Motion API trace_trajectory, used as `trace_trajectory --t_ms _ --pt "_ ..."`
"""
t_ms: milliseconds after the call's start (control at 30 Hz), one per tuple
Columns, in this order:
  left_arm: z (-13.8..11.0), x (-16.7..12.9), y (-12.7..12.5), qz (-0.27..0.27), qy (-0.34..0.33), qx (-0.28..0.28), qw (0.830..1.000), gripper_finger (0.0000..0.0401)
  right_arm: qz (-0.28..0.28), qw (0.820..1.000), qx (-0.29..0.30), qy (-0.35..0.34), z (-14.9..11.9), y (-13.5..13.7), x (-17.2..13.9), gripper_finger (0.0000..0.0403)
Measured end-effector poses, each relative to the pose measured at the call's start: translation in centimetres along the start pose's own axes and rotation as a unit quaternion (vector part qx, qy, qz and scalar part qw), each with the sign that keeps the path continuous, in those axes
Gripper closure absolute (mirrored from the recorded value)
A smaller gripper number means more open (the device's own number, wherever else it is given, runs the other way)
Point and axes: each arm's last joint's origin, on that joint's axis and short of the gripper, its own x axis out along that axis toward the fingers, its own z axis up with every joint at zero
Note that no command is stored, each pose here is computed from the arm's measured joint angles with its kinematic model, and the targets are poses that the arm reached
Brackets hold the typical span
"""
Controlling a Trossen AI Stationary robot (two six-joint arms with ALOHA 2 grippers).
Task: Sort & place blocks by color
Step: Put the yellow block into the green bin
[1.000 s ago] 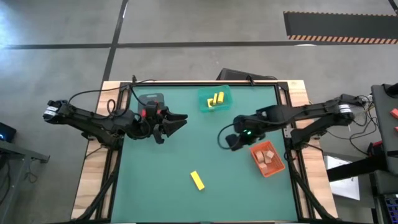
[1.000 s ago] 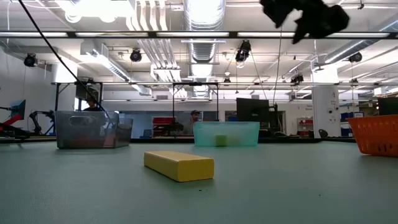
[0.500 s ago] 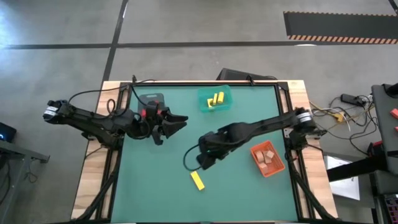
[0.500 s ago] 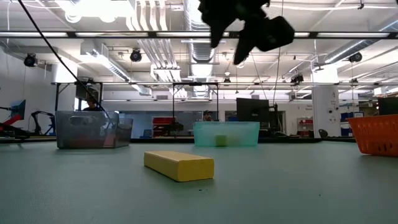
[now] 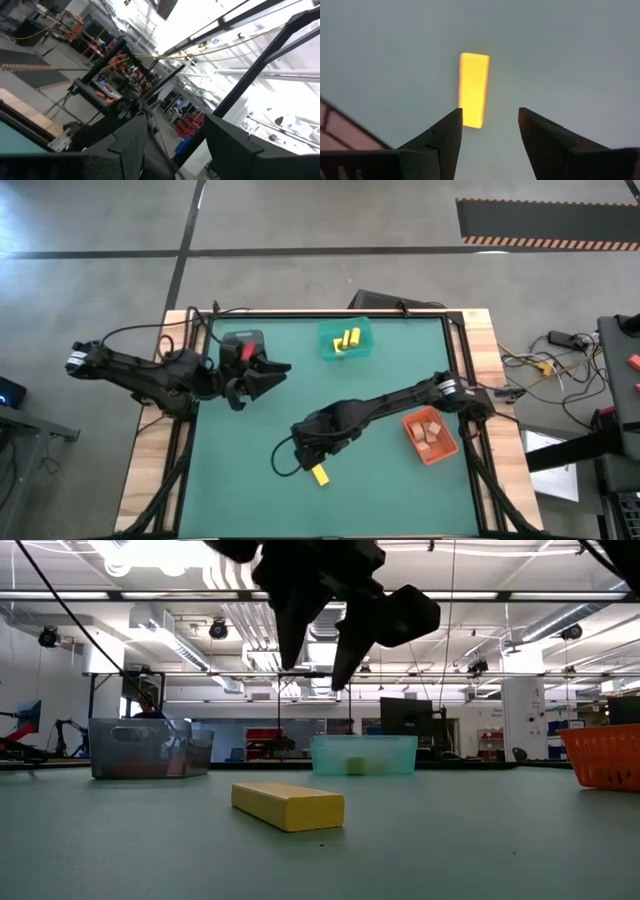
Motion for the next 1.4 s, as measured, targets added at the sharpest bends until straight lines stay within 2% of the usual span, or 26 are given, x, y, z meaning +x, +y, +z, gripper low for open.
trace_trajectory --t_ms 133,567,867,1400 --pt "0.6 -0.5 -0.3 -0.007 -0.01 -0.002 1.0 0.022 -0.023 1.0 0.009 0.01 0.2 0.5 0.7 0.021" --pt "0.9 -0.7 -0.5 -0.01 -0.014 0.01 1.0 0.022 -0.025 0.999 0.031 0.009 0.8 1.4 2.5 0.0129" --pt "1.0 -0.8 -0.5 -0.01 -0.015 0.033 0.999 0.022 -0.034 0.999 0.039 0.012 0.7 1.4 3.7 0.0131" --pt "1.0 -0.8 -0.5 -0.011 -0.016 0.033 0.999 0.022 -0.032 0.999 0.036 0.013 0.2 1.6 4.8 0.0132"
